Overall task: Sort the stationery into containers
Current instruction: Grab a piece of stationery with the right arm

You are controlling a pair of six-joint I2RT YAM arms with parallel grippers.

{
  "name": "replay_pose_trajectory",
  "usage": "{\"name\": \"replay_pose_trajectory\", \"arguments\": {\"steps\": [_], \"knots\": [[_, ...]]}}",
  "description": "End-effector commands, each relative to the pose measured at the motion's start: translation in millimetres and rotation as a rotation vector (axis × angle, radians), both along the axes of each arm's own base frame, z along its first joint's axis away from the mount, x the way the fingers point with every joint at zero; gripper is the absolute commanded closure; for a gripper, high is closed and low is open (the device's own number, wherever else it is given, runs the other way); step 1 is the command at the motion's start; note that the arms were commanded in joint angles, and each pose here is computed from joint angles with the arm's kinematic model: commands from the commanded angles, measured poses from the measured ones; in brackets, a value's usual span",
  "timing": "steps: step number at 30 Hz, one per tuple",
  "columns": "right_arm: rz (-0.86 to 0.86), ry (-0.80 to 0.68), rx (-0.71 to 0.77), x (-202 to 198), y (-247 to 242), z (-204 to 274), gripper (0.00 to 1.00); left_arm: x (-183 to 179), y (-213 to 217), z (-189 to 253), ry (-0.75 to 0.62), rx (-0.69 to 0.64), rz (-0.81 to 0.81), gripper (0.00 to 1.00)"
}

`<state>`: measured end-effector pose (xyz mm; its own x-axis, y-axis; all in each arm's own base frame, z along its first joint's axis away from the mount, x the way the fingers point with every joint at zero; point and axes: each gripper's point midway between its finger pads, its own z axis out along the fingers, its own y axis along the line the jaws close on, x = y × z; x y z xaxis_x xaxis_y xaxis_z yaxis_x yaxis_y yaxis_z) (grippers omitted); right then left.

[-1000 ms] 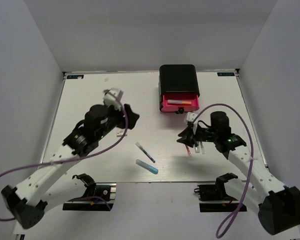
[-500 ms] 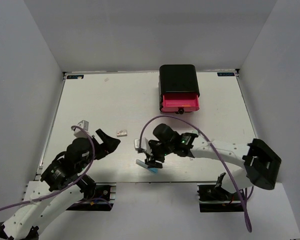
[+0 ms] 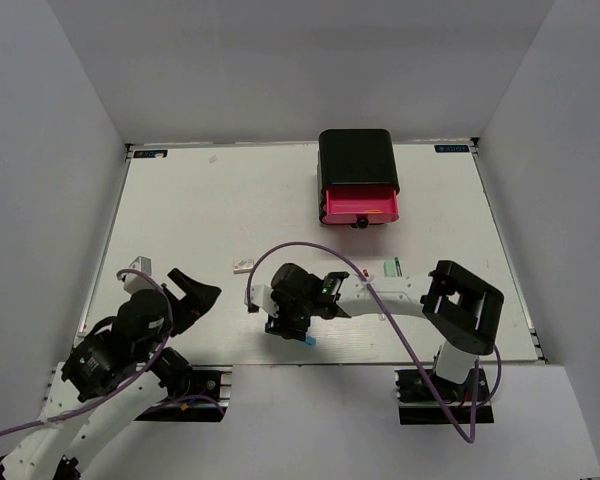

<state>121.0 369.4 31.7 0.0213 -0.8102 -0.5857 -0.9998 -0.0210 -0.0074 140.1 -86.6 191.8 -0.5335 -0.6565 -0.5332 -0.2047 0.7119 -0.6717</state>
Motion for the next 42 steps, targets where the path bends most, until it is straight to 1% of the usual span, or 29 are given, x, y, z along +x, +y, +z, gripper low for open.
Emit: {"name": "replay_pose_trajectory", "arguments": {"steps": [1, 3, 5, 6, 7, 8, 9, 10, 12, 17, 18, 19, 21, 22, 23, 24, 26, 28, 29, 32, 33, 35, 36, 37, 38, 39, 40, 42], "knots": [[-0.027, -0.05, 0.016, 6, 7, 7, 0.39, -3, 5, 6, -0.004, -0.023, 0.024, 0.02], [-0.017, -0.06, 0.0, 5, 4, 6, 0.43, -2, 2, 3, 0.005, -0.035, 0.023, 0.02], [-0.007, -0.059, -0.01, 2, 2, 4, 0.52, -1, -2, 0, 0.013, -0.048, 0.021, 0.02], [-0.003, -0.055, -0.027, 0, -2, 0, 0.55, -1, -2, -6, 0.023, -0.039, 0.021, 0.02], [0.0, -0.052, -0.04, 0, -4, -3, 0.55, -1, -5, -3, 0.023, -0.061, 0.019, 0.02], [0.01, -0.041, -0.05, -3, -7, -7, 0.61, 0, -6, -6, 0.023, -0.062, 0.019, 0.02], [0.014, -0.036, -0.056, -4, -7, -8, 0.61, 1, -9, -9, 0.04, -0.066, 0.017, 0.02], [0.025, -0.014, -0.068, -9, -11, -11, 0.64, 0, -12, -9, 0.046, -0.072, 0.004, 0.02], [0.035, -0.001, -0.063, -12, -11, -9, 0.64, 3, -18, -15, 0.083, -0.077, 0.008, 0.02], [0.049, -0.004, -0.067, -12, -9, -8, 0.64, 6, -23, -36, 0.184, -0.008, 0.014, 0.02], [0.054, -0.004, -0.074, -12, -10, -11, 0.65, 6, -23, -39, 0.199, 0.006, 0.016, 0.02], [0.052, -0.004, -0.077, -11, -11, -12, 0.68, 8, -25, -41, 0.22, 0.024, 0.017, 0.02], [0.072, -0.005, -0.082, -11, -12, -12, 0.82, 9, -26, -42, 0.234, 0.036, 0.018, 0.02], [0.07, -0.014, -0.076, -8, -12, -8, 0.92, 11, -25, -44, 0.236, 0.047, 0.027, 0.02], [0.073, -0.034, -0.061, -4, -10, -1, 0.95, 12, -26, -44, 0.232, 0.055, 0.02, 0.02], [0.072, -0.048, -0.055, -2, -10, 3, 1.0, 13, -24, -44, 0.227, 0.06, 0.028, 0.02], [0.069, -0.082, 0.007, 6, -4, 29, 1.0, 15, -26, -42, 0.218, 0.052, 0.027, 0.02], [0.065, -0.103, 0.022, 13, -5, 42, 1.0, 17, -27, -40, 0.21, 0.045, 0.026, 0.02], [0.058, -0.134, 0.07, 17, -2, 64, 1.0, 16, -26, -42, 0.21, 0.045, 0.026, 0.02], [0.017, -0.214, 0.129, 38, -4, 98, 1.0, 16, -27, -43, 0.202, 0.038, 0.026, 0.02], [-0.023, -0.251, 0.15, 53, -8, 110, 1.0, 16, -27, -42, 0.202, 0.038, 0.026, 0.02], [-0.048, -0.327, 0.181, 68, -12, 129, 1.0, 19, -29, -42, 0.186, 0.033, 0.019, 0.02], [-0.104, -0.392, 0.187, 89, -21, 142, 1.0, 21, -30, -40, 0.174, 0.039, 0.009, 0.02], [-0.108, -0.423, 0.189, 96, -24, 148, 1.0, 23, -34, -37, 0.158, 0.027, -0.004, 0.02], [-0.119, -0.472, 0.22, 105, -27, 164, 1.0, 24, -35, -35, 0.142, 0.04, -0.021, 0.02], [-0.168, -0.532, 0.22, 128, -38, 176, 1.0, 26, -36, -35, 0.136, 0.05, -0.03, 0.02], [-0.181, -0.564, 0.243, 135, -40, 187, 1.0, 29, -39, -33, 0.127, 0.043, -0.03, 0.02], [-0.241, -0.641, 0.269, 161, -57, 212, 1.0, 32, -42, -38, 0.139, 0.071, -0.052, 0.02]]}}
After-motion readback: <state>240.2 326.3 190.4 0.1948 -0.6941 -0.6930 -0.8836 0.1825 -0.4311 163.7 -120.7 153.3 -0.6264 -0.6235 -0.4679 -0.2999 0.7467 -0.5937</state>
